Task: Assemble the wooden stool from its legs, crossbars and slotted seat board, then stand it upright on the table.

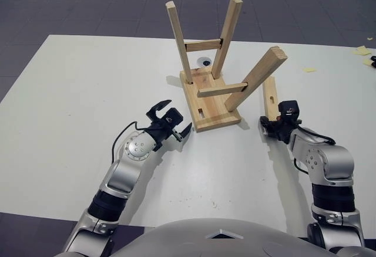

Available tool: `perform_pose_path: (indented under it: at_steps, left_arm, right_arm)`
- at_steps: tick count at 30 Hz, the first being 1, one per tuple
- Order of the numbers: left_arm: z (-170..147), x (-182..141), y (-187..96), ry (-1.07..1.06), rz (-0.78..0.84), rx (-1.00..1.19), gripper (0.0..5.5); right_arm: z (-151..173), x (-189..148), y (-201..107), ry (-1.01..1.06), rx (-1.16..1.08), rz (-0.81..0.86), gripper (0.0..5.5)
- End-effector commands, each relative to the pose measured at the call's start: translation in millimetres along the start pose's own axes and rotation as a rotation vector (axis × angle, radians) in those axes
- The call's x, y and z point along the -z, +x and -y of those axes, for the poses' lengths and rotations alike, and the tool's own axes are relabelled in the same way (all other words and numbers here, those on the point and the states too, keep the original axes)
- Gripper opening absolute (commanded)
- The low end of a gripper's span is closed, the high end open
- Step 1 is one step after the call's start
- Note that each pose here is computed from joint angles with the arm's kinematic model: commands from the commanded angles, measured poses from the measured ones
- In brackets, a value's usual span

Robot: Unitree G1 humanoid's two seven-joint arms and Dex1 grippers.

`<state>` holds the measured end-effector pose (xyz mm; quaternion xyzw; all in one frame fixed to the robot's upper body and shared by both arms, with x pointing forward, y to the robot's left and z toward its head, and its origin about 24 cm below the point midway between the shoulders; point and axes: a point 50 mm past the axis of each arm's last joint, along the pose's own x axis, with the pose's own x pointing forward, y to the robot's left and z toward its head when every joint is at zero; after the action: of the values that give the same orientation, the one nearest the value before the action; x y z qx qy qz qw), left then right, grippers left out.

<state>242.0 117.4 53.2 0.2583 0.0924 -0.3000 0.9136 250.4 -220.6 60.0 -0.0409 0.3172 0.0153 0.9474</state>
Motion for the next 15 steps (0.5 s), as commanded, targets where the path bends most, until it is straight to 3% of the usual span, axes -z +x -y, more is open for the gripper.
perform_pose_path:
  at_steps: [1,4,8,15]
  left_arm:
    - [-18,-9,-4,-0.008,0.031,-0.054,5.40]
    - [-35,-18,-7,-0.020,0.066,-0.091,5.40]
    - [-65,-38,-14,-0.102,0.160,-0.165,5.40]
    - [-115,-86,-24,-0.268,0.366,-0.262,5.40]
  right_arm:
    - [1,-5,1,-0.023,0.003,0.024,2.51]
    - [-2,-4,2,-0.008,0.010,0.041,2.05]
    - [-7,-12,3,0.029,0.023,0.119,2.05]
    - [-2,-48,-5,0.128,0.098,0.411,2.05]
